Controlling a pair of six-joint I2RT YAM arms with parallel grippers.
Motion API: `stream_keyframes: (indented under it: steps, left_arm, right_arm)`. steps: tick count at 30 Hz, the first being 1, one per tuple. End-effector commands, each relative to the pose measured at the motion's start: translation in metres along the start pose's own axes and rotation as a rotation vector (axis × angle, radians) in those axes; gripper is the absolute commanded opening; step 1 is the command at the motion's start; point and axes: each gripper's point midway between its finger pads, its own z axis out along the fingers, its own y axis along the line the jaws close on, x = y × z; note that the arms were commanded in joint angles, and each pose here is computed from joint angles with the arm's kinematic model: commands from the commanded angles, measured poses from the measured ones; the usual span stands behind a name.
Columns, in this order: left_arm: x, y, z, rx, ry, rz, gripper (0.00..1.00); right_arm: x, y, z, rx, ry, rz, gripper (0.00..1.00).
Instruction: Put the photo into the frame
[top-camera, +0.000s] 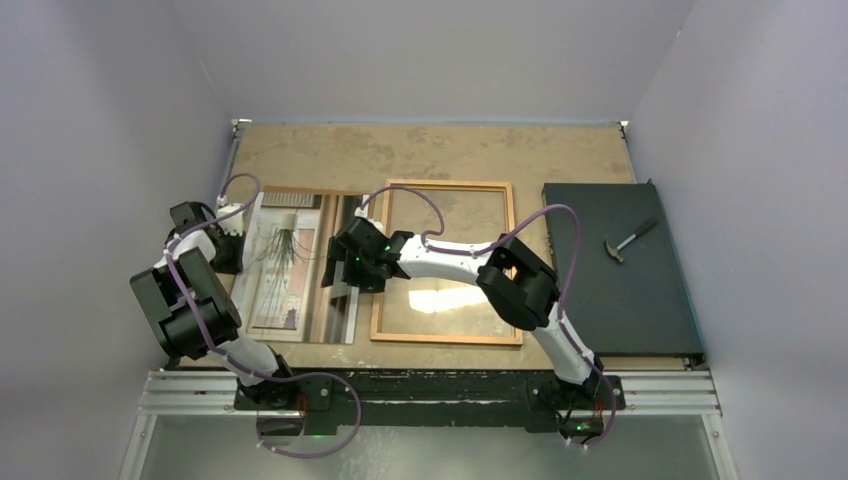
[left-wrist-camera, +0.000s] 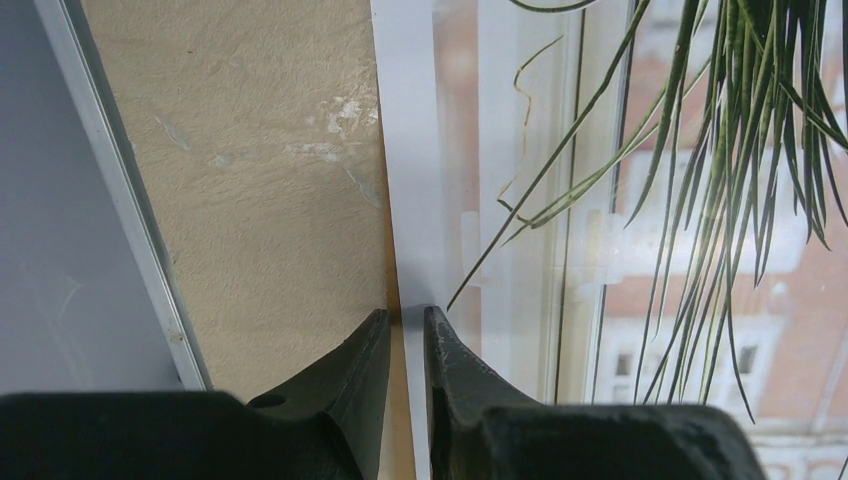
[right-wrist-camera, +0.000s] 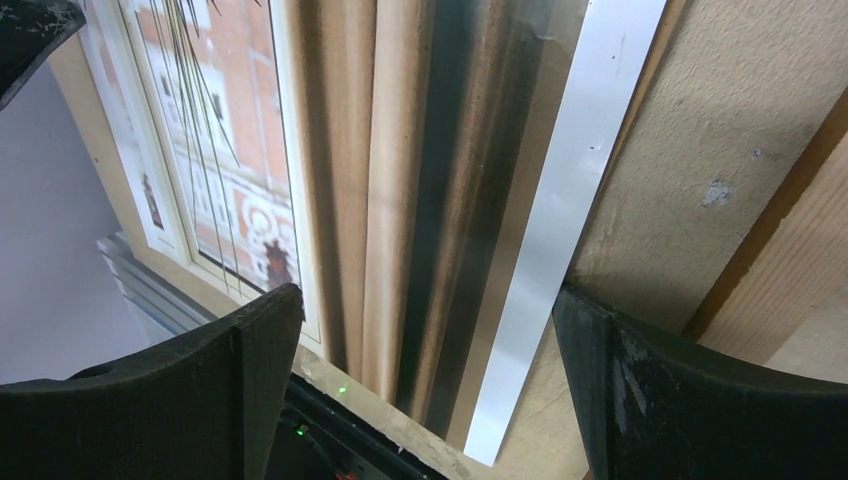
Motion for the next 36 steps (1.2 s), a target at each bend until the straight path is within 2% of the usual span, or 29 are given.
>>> stream_keyframes:
  steps: [1, 22, 29, 33, 36]
  left_arm:
    - [0.033, -0.016, 0.013, 0.058, 0.083, 0.003, 0.17]
    - [0.041, -0.019, 0.016, 0.056, 0.091, -0.003, 0.16]
    - [0.039, -0.018, 0.016, 0.057, 0.089, 0.0, 0.15]
    - [0.039, -0.019, 0.016, 0.064, 0.091, -0.004, 0.14]
    - [0.04, -0.019, 0.016, 0.063, 0.092, 0.001, 0.14]
  right_arm:
    - [0.007, 0.01, -0.014, -0.031, 0.024, 0.025, 0.96]
    - [0.0, 0.03, -0.037, -0.09, 0.001, 0.029, 0.96]
    - [-0.006, 0.056, -0.052, -0.224, -0.028, 0.01, 0.96]
    - [-0.002, 0.075, -0.073, -0.388, -0.032, -0.006, 0.96]
    - [-0.005, 0.079, -0.073, -0.435, -0.062, -0.009, 0.96]
